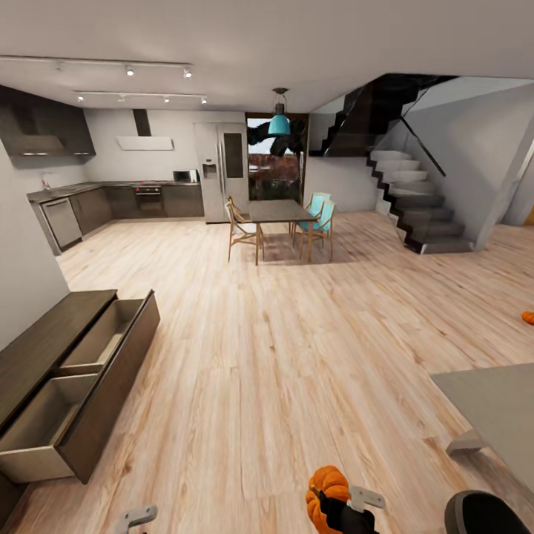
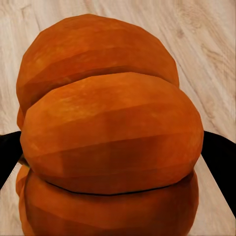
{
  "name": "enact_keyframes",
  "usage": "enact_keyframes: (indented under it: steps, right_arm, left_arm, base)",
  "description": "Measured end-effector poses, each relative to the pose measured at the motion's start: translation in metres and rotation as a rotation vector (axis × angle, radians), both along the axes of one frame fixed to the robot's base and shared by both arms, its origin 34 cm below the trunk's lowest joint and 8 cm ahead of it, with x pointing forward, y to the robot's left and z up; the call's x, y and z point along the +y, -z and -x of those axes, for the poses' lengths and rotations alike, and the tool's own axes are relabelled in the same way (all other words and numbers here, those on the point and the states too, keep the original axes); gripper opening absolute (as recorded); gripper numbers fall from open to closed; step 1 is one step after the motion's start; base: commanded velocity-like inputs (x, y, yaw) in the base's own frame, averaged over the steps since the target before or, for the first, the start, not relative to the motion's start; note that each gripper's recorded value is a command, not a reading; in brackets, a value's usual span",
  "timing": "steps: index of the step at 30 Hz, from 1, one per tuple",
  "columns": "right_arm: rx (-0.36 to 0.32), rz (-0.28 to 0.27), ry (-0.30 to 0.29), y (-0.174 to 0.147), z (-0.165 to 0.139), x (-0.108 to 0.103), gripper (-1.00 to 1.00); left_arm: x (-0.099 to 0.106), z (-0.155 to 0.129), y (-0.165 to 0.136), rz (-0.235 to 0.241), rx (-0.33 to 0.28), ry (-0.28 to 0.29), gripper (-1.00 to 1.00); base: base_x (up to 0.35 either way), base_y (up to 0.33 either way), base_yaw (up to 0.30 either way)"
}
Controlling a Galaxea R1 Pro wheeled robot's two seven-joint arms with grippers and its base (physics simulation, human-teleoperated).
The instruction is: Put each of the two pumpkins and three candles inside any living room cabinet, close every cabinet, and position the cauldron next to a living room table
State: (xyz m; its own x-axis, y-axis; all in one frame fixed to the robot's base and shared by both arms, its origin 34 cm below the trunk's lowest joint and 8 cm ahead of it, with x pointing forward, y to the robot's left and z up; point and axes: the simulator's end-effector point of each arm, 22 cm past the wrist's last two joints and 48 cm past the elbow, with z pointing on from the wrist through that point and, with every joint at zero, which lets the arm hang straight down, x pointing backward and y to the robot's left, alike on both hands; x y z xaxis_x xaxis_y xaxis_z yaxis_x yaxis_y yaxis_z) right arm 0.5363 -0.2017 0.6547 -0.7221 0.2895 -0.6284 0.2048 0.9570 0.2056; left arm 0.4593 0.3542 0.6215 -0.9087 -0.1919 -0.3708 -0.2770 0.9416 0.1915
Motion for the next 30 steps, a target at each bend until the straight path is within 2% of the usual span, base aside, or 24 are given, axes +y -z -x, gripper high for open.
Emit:
enact_keyframes:
  steps: [20, 25, 30]
  right_arm:
    - [0.0, 0.001, 0.002, 0.0, 0.0, 0.0, -1.0]
    - [-0.001, 0.0, 0.003, 0.0, 0.0, 0.0, -1.0]
    - [-0.001, 0.0, 0.003, 0.0, 0.0, 0.0, -1.0]
  left_arm:
    - [0.001, -0.001, 0.0, -0.002, -0.006, 0.001, 1.0]
    - [0.009, -0.014, -0.007, -0.028, -0.097, -0.015, 1.0]
    - [0.014, -0.019, -0.011, -0.044, -0.143, -0.023, 1.0]
  base:
    - [0.332, 0.0, 0.0]
    - [0.332, 0.0, 0.0]
    - [0.332, 0.0, 0.0]
